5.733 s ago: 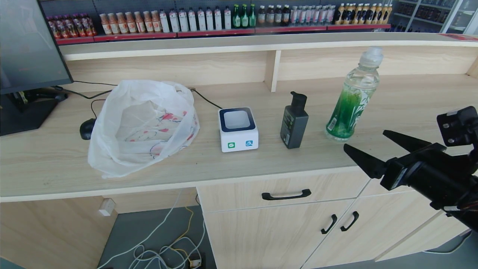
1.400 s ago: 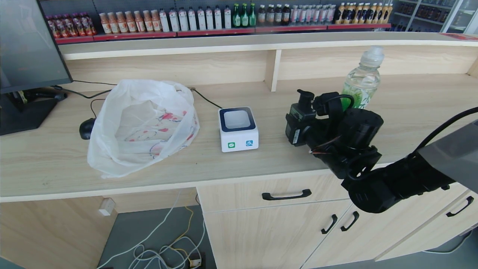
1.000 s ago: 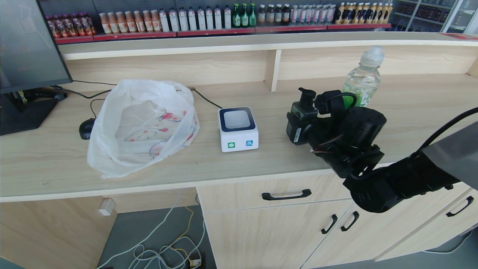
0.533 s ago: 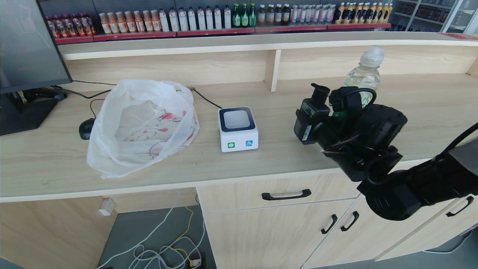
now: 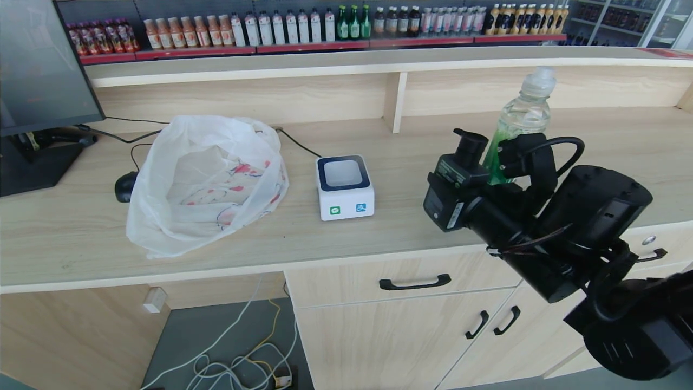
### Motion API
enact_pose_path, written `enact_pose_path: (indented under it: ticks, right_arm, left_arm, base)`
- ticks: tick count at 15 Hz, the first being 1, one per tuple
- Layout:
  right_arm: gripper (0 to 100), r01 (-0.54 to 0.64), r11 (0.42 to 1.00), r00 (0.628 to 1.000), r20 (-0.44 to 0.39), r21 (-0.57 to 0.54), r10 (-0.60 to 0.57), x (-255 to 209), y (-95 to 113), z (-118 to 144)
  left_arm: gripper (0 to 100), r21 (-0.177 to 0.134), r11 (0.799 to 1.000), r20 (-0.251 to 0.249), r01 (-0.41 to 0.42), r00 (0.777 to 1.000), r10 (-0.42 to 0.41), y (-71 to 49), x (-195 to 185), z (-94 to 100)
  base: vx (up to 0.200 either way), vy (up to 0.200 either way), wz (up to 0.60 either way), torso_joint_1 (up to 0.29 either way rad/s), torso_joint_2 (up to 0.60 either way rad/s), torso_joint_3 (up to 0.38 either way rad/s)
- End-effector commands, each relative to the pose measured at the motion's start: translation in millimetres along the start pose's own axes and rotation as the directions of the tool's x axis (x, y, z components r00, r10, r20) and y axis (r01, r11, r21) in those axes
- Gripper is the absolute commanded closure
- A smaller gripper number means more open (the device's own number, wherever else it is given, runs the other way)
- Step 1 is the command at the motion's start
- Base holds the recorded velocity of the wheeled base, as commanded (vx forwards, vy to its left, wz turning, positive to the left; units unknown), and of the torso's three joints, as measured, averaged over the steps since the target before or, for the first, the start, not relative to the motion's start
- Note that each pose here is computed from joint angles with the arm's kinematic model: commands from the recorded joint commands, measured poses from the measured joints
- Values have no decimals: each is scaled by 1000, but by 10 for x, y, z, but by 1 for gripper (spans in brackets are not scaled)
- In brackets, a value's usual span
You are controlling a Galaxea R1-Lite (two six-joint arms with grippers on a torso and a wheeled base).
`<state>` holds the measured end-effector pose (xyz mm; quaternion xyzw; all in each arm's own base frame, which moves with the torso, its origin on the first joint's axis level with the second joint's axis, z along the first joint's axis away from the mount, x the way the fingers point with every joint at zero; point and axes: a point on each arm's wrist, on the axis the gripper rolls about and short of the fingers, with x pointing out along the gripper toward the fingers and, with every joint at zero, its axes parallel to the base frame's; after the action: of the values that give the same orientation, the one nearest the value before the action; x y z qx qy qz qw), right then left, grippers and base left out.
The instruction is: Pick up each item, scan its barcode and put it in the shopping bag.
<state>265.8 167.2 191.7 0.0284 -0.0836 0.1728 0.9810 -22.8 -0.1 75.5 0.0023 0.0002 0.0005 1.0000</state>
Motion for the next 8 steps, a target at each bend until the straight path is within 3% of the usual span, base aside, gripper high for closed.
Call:
enact_pose_path:
  ticks: [1, 8]
  right_arm:
    - [100, -53, 999, 999, -12, 8, 53, -301, 84, 71]
    - [100, -119, 993, 993, -9, 22, 119, -704, 136, 178]
  left_arm:
    - [0, 0, 1000, 0, 0, 1000, 0, 0, 0, 0]
    - [0, 0, 1000, 0, 0, 1000, 0, 0, 0, 0]
  base:
    - [0, 0, 0, 0, 0, 0]
    - [0, 0, 0, 0, 0, 0]
